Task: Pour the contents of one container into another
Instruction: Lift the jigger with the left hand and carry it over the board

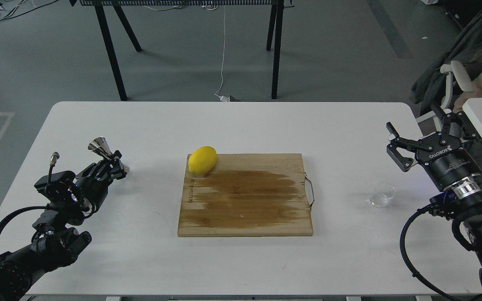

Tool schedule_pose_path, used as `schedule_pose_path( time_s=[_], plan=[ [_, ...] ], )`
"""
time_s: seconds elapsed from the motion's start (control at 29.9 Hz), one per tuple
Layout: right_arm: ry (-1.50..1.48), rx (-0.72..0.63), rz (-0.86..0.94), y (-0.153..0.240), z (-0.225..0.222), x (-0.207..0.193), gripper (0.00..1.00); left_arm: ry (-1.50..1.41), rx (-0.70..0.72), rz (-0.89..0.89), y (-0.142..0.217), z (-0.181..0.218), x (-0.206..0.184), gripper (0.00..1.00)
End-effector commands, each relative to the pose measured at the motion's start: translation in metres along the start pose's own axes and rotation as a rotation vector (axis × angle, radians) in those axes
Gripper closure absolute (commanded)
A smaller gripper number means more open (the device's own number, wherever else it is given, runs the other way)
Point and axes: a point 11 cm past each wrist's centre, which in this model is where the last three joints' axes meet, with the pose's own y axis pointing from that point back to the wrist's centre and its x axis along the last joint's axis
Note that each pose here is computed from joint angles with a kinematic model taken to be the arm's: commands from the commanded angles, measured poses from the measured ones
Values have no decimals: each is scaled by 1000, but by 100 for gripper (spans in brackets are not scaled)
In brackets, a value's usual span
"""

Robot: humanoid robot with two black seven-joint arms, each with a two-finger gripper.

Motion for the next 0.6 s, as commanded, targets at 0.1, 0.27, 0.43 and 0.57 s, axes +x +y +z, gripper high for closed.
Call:
schedule_pose_path(
  time_s=[0.1, 0.27, 0.43, 0.57],
  plan=[
    [5, 10, 1, -2, -5, 0, 1, 21, -217, 131, -46, 75, 65, 97],
    [8, 26, 29, -4, -12, 9, 1, -16, -458, 135, -55, 155, 79, 95],
    [8, 31, 42, -2, -15, 13, 1, -110, -684, 64, -38, 218, 54, 95],
    [8, 31, 49, -1, -15, 15, 1, -209, -809, 14, -25, 251, 27, 94]
  ],
)
